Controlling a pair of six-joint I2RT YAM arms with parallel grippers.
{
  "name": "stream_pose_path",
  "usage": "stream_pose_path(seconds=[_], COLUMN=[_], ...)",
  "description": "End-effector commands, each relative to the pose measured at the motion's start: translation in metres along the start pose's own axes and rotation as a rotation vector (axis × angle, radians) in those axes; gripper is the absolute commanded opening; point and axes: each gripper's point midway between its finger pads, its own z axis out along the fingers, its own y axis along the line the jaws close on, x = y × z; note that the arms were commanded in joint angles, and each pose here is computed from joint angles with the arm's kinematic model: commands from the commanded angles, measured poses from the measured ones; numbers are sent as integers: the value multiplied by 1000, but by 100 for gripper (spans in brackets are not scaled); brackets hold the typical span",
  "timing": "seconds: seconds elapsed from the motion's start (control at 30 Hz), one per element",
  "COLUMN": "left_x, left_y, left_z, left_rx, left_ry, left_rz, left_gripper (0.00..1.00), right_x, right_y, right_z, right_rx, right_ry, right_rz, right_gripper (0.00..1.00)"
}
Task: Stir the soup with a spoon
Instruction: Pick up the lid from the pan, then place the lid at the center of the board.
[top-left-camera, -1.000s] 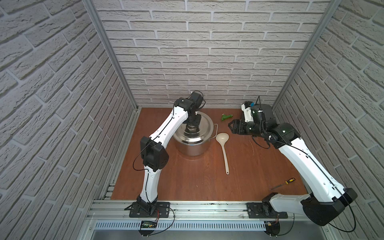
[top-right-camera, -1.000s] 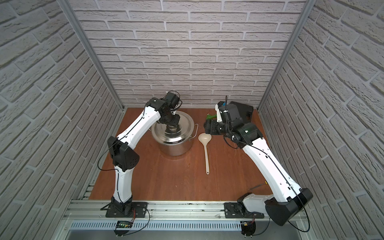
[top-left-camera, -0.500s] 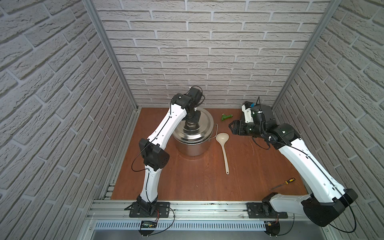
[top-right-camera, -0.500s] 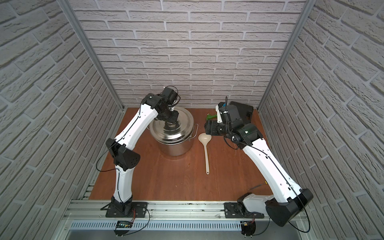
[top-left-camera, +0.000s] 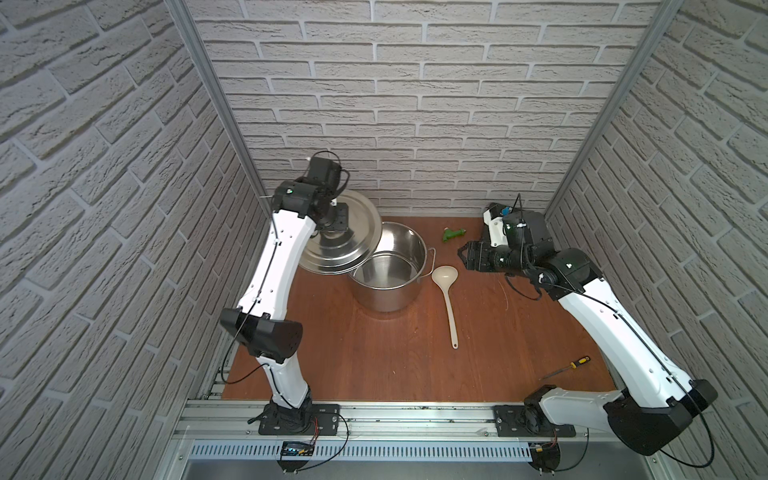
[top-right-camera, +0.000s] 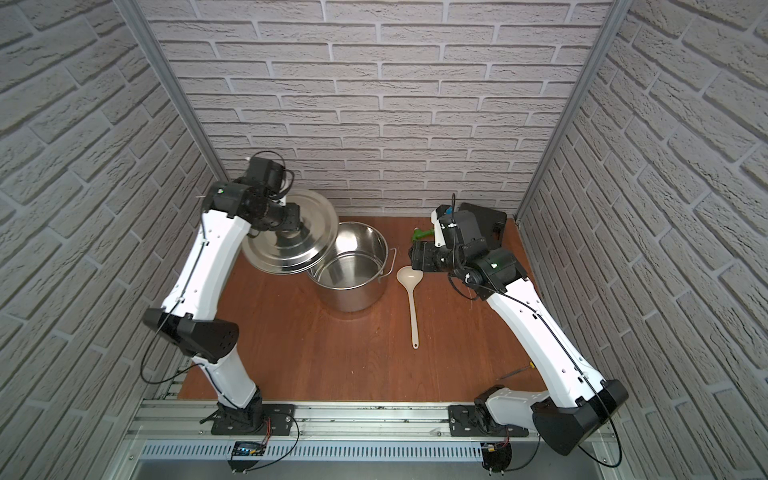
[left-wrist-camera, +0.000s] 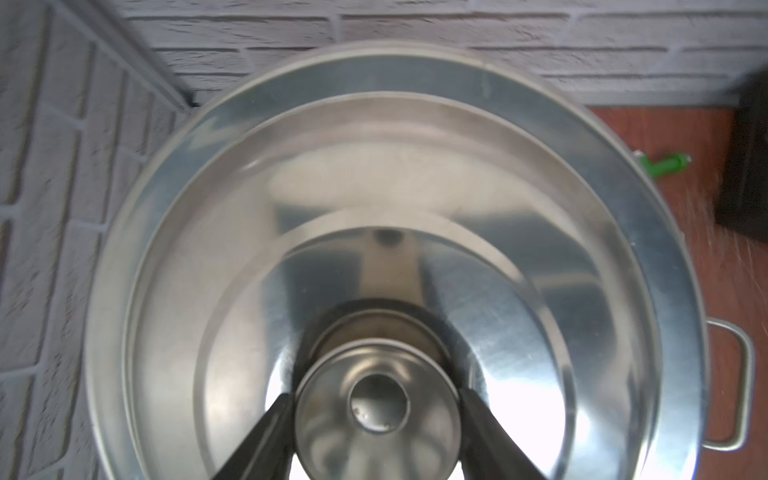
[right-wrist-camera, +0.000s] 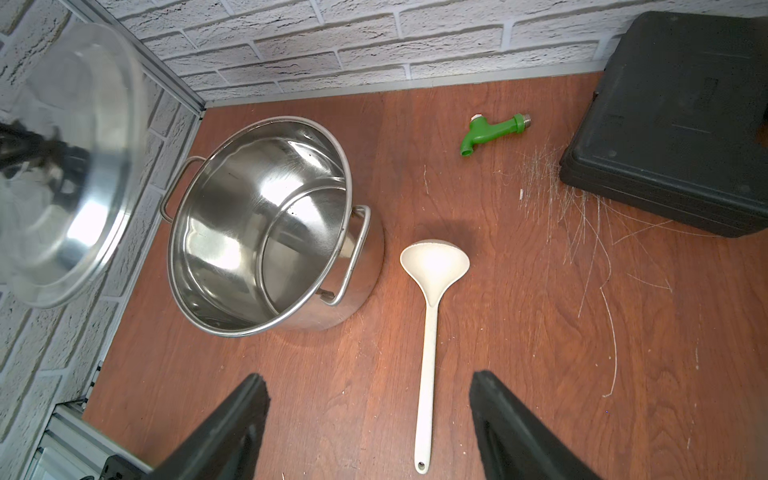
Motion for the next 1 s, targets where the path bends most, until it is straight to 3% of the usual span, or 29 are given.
stream_pose_path(seconds=[0.0, 0.13, 0.27, 0.73, 0.97], left_x=[1, 23, 39, 76, 85], left_y=[44, 96, 121, 156, 149], left_z=[-6, 7, 28, 132, 171], left_rx=[-25, -70, -112, -188, -177], left_ry=[-49, -14, 23, 164, 168], left_rz=[-127, -249, -279, -337, -336], left_gripper=[10, 10, 9, 8, 9], right_x=[-11, -11, -10, -2, 5], right_y=[11, 16, 17, 7, -2], right_z=[-4, -3, -2, -8, 2], right_rx=[-46, -61, -65, -13, 36], right_ry=[-41, -36, -30, -3, 32], right_rz=[-15, -20, -23, -49, -60], right_gripper=[80, 80, 80, 80, 82])
